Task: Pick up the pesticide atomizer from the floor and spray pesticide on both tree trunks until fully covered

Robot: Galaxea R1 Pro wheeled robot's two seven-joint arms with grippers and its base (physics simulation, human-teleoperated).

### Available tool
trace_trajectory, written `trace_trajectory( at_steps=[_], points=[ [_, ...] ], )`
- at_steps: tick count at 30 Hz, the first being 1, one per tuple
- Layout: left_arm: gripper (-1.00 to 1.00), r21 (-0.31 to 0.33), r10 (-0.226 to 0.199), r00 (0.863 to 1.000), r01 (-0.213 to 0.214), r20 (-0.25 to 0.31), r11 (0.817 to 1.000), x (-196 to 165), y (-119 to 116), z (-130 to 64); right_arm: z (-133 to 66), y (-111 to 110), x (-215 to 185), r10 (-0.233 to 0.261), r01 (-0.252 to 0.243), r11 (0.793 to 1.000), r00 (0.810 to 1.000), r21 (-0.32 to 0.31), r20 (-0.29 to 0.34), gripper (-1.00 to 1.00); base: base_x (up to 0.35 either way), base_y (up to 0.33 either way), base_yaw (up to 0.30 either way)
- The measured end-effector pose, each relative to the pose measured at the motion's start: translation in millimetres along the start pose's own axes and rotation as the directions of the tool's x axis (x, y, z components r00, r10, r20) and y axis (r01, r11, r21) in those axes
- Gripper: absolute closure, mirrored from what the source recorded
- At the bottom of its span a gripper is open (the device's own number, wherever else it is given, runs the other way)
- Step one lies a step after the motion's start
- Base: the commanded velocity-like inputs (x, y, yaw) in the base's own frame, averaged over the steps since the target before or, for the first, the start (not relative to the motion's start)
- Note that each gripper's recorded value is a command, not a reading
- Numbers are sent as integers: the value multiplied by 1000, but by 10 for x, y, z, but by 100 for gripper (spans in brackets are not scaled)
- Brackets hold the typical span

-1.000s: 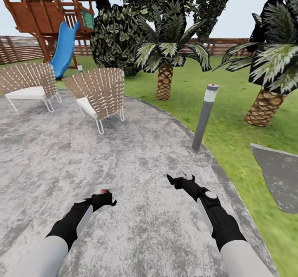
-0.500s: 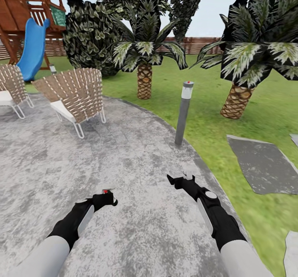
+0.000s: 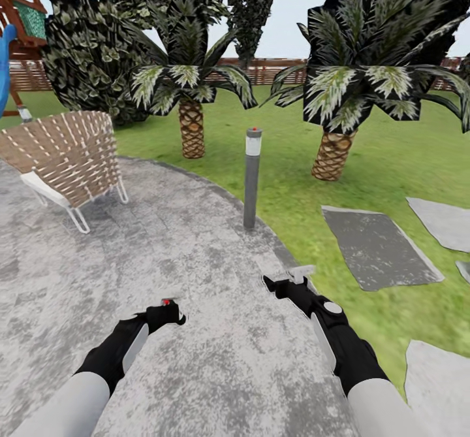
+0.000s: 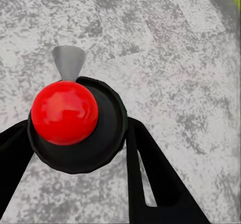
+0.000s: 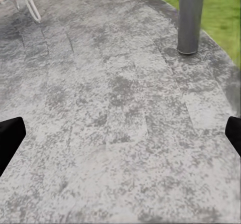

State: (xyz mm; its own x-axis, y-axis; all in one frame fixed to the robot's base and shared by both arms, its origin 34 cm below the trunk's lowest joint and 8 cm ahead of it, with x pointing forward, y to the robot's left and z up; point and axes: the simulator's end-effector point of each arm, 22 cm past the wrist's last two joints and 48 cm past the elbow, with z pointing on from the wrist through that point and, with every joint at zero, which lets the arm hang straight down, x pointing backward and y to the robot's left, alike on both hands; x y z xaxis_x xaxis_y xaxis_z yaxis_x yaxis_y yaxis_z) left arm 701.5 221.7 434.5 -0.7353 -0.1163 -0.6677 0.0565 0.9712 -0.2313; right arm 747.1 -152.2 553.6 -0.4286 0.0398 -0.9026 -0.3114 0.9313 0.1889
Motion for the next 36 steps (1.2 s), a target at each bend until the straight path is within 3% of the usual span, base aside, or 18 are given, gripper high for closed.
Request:
trace_trajectory(
  at_steps=[9,36],
  points=[
    [100,1,-2,1000,2,0,1000,0,-6,2,2,-1,10,1,-1,1000,1000,0,-2,-100,135,-234,-300],
    [100,1,-3,1000,3,-2,1000,13,-11,5,-2,-14,-4,1,-1,1000,1000,2,1,-100,4,-271,-300]
  ],
)
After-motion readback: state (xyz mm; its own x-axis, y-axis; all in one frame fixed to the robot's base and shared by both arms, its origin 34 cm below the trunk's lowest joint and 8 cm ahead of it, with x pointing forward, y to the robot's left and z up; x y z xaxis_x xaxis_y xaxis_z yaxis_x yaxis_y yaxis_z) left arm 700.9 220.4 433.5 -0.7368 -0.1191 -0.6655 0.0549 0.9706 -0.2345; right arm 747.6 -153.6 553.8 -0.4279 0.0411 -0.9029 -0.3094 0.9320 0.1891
